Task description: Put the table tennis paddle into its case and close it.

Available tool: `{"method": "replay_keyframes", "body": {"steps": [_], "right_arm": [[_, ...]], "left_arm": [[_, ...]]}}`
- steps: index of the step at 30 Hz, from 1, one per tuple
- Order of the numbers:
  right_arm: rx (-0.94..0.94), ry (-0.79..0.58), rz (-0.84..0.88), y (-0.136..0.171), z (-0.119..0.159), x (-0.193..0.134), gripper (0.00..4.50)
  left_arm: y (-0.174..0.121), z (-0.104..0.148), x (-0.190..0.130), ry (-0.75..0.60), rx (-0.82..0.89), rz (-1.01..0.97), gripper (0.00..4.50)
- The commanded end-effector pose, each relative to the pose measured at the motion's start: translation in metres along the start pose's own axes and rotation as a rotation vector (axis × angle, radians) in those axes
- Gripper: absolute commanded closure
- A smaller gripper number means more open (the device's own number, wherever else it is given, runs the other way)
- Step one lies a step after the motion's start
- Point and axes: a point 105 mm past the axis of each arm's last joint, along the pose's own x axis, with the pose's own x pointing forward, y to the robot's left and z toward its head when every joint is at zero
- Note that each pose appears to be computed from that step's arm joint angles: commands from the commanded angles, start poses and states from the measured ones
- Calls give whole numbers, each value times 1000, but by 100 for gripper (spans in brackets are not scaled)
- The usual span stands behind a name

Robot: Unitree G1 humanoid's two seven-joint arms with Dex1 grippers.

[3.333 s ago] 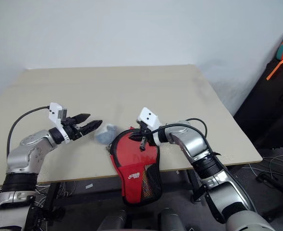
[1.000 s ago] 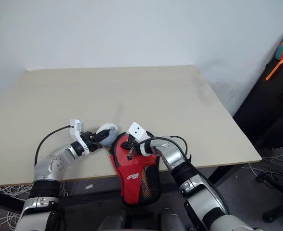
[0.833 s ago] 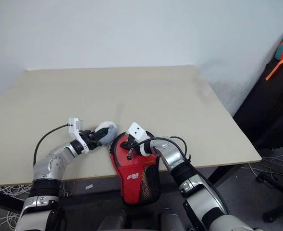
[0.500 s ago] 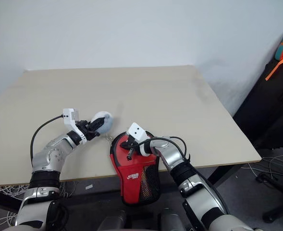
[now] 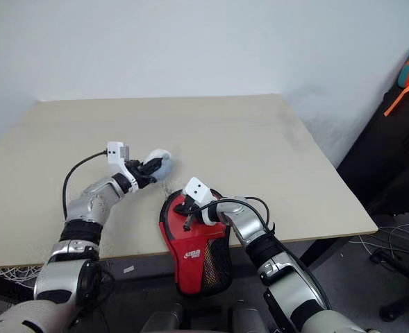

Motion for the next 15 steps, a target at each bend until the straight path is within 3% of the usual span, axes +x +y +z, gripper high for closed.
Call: {"method": "replay_keyframes", "body": {"steps": [1, 9, 15], "right_arm": [[19, 56, 1, 2, -15, -1, 450], [16, 56, -7, 1, -15, -4, 450], [5, 49, -22, 0, -12, -11, 450]], "left_arm": [[-18, 36, 18, -82, 86, -64, 415], [-48, 38, 47, -60, 106, -137, 415], [-79, 15, 58, 16, 163, -263, 415]]}}
